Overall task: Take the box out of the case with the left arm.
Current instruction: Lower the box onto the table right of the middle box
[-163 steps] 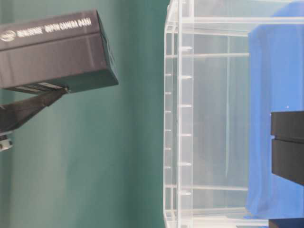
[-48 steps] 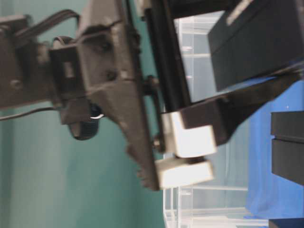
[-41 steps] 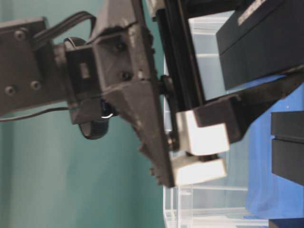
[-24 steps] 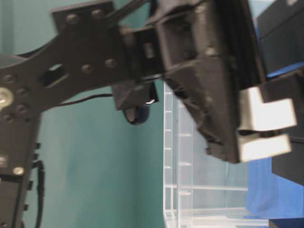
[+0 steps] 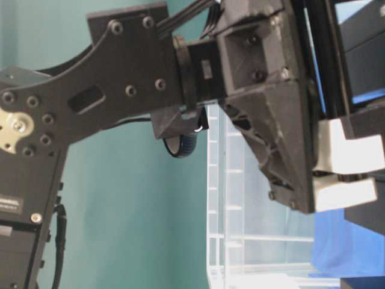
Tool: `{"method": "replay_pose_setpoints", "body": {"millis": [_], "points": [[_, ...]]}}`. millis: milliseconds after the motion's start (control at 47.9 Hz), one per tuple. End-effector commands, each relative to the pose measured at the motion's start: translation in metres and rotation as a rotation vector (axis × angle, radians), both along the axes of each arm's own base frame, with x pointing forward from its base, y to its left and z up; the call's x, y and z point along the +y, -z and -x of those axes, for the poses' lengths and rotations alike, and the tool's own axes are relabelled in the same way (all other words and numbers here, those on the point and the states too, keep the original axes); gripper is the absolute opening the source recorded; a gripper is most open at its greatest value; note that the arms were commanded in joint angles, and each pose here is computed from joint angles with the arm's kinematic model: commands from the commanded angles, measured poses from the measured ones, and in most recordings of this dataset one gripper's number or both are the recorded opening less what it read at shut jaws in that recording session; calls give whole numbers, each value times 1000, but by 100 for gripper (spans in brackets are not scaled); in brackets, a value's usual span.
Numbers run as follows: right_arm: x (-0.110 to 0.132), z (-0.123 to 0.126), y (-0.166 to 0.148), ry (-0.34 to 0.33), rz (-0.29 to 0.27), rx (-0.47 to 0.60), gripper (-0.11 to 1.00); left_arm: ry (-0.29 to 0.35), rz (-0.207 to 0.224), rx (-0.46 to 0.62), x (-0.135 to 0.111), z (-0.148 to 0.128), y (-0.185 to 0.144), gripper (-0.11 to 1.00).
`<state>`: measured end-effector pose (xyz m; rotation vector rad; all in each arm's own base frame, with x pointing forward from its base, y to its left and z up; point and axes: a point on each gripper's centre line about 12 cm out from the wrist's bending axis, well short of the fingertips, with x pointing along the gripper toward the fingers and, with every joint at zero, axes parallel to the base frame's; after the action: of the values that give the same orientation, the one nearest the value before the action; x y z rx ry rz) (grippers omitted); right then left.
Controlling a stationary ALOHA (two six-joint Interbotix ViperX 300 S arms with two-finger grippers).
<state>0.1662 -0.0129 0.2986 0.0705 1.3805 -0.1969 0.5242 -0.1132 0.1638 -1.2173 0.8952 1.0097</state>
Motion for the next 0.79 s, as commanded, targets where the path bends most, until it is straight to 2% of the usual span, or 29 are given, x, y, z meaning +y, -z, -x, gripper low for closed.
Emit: {"method": "replay_pose_setpoints", "body": {"millis": [0,292,418,459,773], "points": [[0,-2,-4,2,-2,-17,2,10,12,-63,-1,-3,-26,62],[0,-1,-4,3,-2,-15,2,15,16,-69,-2,-3,-29,63],[0,-1,-3,3,-2,-12,2,18,15,-67,-3,-3,-30,87],[0,-1,-4,3,-2,-17,2,19,16,-69,-3,-2,-31,90],[0,-1,-4,3,0,-17,2,1,15,-62,0,4,-49,89]]}}
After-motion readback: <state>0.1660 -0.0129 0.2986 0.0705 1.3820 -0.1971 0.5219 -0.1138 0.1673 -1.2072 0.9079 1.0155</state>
